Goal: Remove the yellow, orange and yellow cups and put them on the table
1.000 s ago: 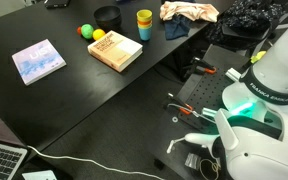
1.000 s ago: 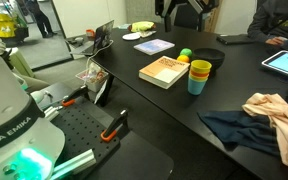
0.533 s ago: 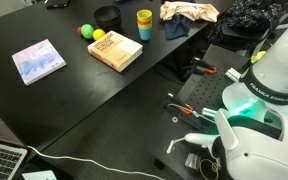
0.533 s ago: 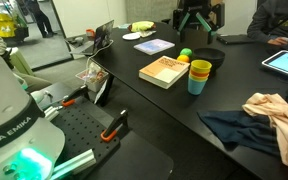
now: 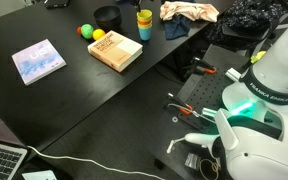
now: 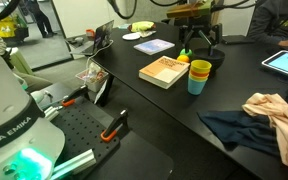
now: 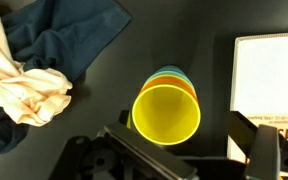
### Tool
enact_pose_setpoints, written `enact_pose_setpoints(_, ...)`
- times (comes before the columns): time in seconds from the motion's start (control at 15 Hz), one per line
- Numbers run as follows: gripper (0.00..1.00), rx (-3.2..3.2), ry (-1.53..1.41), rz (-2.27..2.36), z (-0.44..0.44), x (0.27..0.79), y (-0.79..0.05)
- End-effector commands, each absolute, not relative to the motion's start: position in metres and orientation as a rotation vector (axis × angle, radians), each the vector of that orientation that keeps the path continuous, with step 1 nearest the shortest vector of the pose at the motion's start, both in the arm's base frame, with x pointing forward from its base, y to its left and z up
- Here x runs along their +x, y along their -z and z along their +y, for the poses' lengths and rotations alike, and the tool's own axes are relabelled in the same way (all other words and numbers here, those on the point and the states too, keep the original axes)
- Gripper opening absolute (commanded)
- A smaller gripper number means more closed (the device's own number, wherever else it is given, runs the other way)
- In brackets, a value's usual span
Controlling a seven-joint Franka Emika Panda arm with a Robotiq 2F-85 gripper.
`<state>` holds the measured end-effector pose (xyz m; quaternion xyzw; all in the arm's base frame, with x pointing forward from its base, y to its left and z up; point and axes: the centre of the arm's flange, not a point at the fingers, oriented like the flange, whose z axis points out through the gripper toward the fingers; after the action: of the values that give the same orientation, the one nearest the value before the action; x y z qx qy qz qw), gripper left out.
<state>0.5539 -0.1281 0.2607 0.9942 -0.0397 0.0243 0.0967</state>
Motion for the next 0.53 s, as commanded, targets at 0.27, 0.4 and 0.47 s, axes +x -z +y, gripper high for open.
enact_pose_setpoints(0.27,1.0,2.971,-0.083,-0.134,-0.11,0.594,-0.22)
enact_pose_setpoints(0.4,1.0,2.973,-0.082,-0.138,-0.11,0.598,-0.216)
enact_pose_setpoints(0.47,1.0,2.973,-0.081,-0.14,-0.111,0.599,-0.216)
